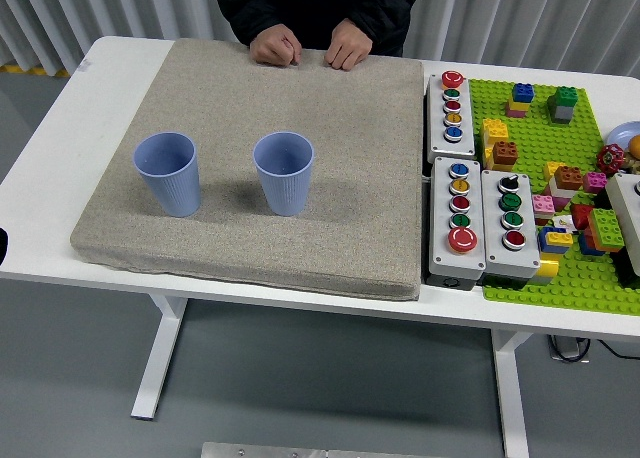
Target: Pick cup pour cup place
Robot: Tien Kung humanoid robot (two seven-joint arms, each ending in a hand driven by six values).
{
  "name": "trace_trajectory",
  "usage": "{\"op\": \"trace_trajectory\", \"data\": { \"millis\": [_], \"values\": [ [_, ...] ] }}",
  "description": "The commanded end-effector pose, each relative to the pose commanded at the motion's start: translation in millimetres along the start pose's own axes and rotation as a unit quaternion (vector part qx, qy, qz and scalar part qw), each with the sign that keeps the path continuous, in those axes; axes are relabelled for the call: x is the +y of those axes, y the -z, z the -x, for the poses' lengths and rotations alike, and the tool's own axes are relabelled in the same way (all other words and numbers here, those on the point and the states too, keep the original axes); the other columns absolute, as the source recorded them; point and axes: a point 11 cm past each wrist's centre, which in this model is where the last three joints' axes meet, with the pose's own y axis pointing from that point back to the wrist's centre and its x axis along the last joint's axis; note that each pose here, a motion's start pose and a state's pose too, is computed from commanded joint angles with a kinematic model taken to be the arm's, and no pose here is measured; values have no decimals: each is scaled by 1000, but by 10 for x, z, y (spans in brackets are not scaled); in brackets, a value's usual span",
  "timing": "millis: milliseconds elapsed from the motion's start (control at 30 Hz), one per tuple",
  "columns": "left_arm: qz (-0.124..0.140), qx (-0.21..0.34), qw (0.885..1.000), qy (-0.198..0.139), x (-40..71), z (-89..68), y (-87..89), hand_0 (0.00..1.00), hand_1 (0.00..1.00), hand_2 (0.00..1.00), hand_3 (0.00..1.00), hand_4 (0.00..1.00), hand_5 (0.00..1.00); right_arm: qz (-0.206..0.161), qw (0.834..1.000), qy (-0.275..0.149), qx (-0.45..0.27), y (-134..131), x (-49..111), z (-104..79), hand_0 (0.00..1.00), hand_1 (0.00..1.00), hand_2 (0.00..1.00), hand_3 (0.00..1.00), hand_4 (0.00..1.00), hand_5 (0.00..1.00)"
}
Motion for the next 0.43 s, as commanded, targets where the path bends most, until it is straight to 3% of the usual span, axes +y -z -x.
{"op": "trace_trajectory", "data": {
  "millis": [433],
  "values": [
    [-4,-8,1000,4,14,6,18,772,764,864,900,761,998,4,1000,-3,-4,-70,-11,-26,721,687,736,699,324,299]
  ]
}}
